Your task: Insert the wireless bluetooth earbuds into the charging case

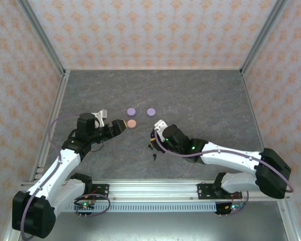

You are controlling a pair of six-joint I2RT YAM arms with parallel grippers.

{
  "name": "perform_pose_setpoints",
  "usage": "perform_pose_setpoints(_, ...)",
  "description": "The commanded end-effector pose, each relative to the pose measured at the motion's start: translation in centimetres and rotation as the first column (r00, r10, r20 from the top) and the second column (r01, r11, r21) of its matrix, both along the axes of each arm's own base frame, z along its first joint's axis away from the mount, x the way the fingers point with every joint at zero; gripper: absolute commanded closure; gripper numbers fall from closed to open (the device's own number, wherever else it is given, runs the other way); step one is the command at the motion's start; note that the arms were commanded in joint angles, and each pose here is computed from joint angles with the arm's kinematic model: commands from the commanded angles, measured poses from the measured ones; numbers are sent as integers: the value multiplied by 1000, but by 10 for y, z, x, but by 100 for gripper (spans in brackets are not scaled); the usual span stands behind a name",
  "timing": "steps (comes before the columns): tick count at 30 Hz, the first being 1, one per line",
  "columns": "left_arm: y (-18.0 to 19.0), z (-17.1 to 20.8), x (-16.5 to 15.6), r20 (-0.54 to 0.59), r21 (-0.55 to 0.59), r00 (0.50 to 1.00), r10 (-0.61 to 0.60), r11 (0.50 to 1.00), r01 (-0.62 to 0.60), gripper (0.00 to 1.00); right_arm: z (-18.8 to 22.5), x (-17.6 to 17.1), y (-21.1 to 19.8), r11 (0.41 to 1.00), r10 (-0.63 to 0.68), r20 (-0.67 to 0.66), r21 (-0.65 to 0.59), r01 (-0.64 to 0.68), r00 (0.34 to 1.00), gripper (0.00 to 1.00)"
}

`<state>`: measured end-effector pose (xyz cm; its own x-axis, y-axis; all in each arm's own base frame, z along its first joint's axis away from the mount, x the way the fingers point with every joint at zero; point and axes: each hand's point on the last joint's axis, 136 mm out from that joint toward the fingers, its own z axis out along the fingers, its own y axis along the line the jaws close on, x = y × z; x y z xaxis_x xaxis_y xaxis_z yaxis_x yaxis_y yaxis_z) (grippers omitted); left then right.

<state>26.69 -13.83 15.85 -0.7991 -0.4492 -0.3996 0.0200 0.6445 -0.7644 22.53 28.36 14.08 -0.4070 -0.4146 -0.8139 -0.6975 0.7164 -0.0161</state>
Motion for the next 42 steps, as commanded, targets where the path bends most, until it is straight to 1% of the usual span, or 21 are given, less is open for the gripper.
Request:
perform_pose_setpoints(1, -27, 40, 4, 112, -81, 988, -111, 989, 120, 12, 33, 7, -2, 995, 26, 139, 89, -39, 990, 53)
perform_pose_setpoints(4, -45, 50, 2, 140, -90, 975, -175, 978, 188, 12, 44, 4, -8, 991, 58, 200, 110, -81, 978, 53)
perform_pose_setpoints(7, -62, 58, 0, 161, -87, 961, -225, 967, 241, 13, 49, -1, -9, 987, 104, 246, 91, -130, 964, 54)
perform_pose_setpoints(11, -81, 64, 1, 178, -110, 949, -262, 953, 283, 14, 51, -4, -11, 985, 137, 285, 64, -161, 949, 54)
perform_pose_setpoints(15, -96, 63, 0, 182, -113, 936, -302, 939, 325, 15, 54, -6, -9, 980, 154, 313, 72, -185, 937, 54)
perform_pose_setpoints(22, -120, 66, -7, 197, -109, 900, -389, 903, 415, 16, 53, -6, -4, 977, 188, 307, 37, -209, 933, 54)
perform_pose_setpoints(27, -138, 62, -16, 193, -96, 868, -458, 871, 482, 18, 54, -5, -1, 976, 191, 306, 39, -213, 933, 54)
perform_pose_setpoints(31, -146, 56, -22, 175, -77, 848, -501, 851, 519, 22, 58, -4, 1, 976, 188, 308, 49, -213, 933, 54)
perform_pose_setpoints(38, -154, 46, -28, 148, -61, 828, -541, 830, 554, 30, 62, -4, 2, 974, 183, 311, 69, -214, 932, 54)
perform_pose_setpoints(42, -160, 41, -34, 131, -56, 807, -575, 809, 586, 35, 61, -3, 3, 975, 180, 311, 66, -210, 933, 54)
